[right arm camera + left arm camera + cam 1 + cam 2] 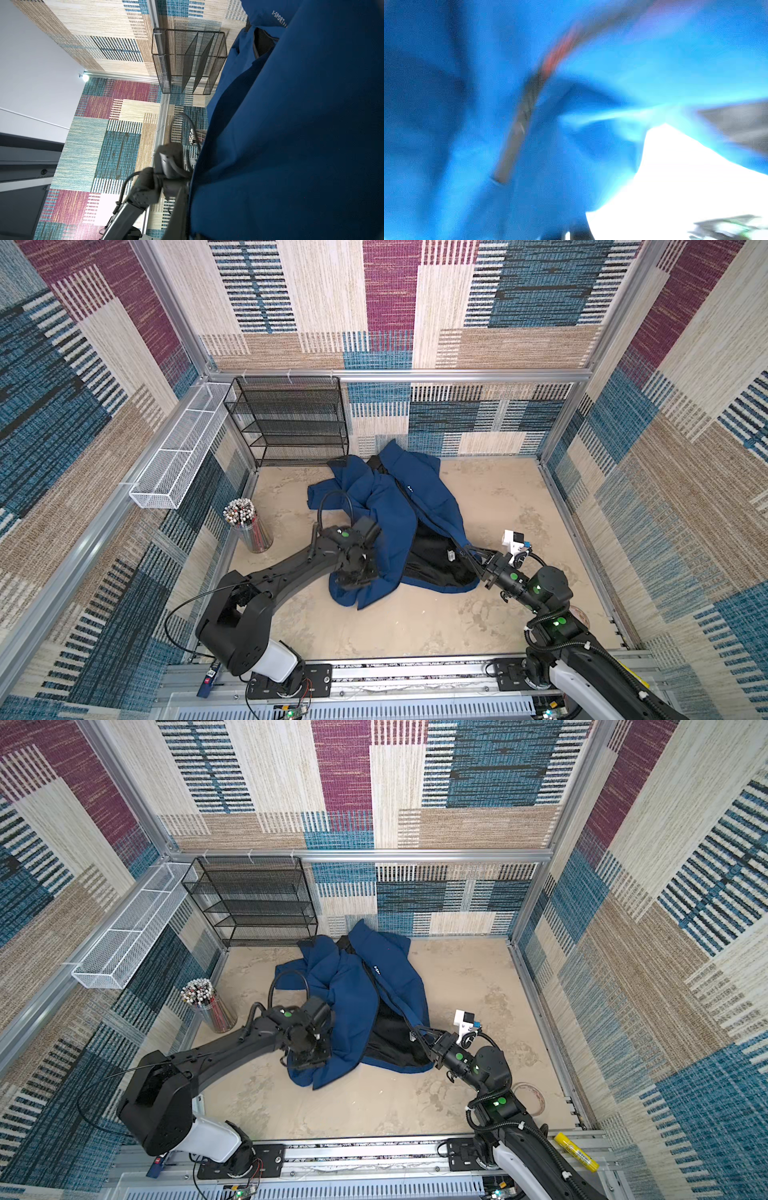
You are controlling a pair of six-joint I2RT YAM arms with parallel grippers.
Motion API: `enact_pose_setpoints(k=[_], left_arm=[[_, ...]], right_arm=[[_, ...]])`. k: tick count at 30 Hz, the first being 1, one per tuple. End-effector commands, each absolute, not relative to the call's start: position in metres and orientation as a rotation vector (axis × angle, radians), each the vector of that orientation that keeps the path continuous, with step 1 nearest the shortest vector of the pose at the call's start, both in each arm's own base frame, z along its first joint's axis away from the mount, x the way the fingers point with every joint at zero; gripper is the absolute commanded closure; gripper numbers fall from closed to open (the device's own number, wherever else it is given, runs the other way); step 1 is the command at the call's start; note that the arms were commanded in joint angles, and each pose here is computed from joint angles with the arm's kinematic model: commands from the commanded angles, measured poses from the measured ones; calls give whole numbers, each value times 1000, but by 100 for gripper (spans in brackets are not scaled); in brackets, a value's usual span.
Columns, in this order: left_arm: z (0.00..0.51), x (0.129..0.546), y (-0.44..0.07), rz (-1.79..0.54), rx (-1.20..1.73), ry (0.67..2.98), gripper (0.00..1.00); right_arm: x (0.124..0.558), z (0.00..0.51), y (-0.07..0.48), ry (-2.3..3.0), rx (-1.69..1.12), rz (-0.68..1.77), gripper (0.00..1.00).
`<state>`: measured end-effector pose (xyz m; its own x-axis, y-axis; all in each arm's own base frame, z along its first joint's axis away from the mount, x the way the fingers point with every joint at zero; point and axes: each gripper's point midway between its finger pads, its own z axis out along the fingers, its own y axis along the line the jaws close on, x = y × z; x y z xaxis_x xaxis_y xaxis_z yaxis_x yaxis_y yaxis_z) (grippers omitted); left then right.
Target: Zip up the jacket
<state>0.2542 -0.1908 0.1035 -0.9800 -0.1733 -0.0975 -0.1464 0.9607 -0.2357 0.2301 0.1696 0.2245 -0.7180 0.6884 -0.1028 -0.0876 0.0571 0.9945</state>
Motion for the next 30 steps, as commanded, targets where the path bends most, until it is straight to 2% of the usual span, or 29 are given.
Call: enact_pose_setpoints(k=[1,6,10,12,15,17,19,24,30], left_arm=[[152,289,-174,-277,-43,2958,100],[210,368,-144,-160,-12,2829,100],[189,418,-138,-229,-72,2805,100],[165,436,-155,-426,-87,2805,100],[140,440,-189,-735,-107,2861,100],[126,435,-199,-771,-99,2901,100],[115,430,-191,-693,-98,2928,100],[123,411,-176,-621,-95,2926,62],[138,380,-160,-573,-84,2931,47]], right_arm=[[235,226,165,1734,617,1689,99],[238,224,163,1742,631,1658,99],[237,217,159,1756,663,1629,99],[236,212,157,1762,681,1621,99],[235,210,156,1776,689,1603,99],[236,212,155,1774,688,1596,99],[238,214,156,1773,681,1589,99],[241,220,162,1793,642,1596,99],[245,224,167,1801,615,1611,99]])
